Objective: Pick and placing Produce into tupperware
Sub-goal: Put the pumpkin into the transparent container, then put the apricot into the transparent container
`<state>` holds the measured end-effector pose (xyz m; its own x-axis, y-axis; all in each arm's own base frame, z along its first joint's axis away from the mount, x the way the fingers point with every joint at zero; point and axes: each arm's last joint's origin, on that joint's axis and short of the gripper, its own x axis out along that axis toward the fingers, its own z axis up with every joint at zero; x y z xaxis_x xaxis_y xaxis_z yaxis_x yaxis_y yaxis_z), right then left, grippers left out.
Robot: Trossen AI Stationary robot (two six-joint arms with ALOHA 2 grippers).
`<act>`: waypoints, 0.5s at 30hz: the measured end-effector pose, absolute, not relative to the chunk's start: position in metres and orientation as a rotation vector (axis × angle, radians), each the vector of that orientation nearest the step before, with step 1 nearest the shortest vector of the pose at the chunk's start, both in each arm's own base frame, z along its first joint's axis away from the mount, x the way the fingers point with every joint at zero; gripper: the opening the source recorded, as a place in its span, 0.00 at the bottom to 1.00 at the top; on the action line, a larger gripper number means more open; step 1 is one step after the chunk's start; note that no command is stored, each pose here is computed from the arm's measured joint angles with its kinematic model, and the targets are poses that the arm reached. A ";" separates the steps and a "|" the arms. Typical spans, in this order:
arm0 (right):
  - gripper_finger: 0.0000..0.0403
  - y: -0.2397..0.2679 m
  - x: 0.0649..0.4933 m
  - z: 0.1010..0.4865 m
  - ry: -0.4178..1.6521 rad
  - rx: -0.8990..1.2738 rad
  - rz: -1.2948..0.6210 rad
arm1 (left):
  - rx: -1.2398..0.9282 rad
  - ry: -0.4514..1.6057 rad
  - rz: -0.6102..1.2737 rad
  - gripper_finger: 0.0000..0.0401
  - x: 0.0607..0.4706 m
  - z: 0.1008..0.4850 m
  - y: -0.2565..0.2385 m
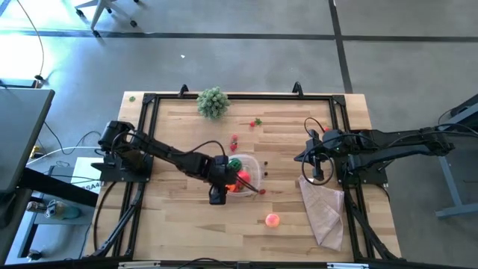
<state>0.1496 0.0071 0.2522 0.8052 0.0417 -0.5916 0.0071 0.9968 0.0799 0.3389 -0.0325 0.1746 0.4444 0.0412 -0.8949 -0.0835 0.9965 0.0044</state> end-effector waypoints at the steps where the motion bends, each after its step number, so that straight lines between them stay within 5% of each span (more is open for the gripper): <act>1: 0.00 0.007 0.150 0.252 0.635 0.079 0.019 | -0.037 1.107 0.077 0.45 0.339 0.175 -0.034; 15: 0.00 0.007 0.150 0.252 0.634 0.080 0.019 | 0.017 1.075 0.109 0.45 0.342 0.197 -0.034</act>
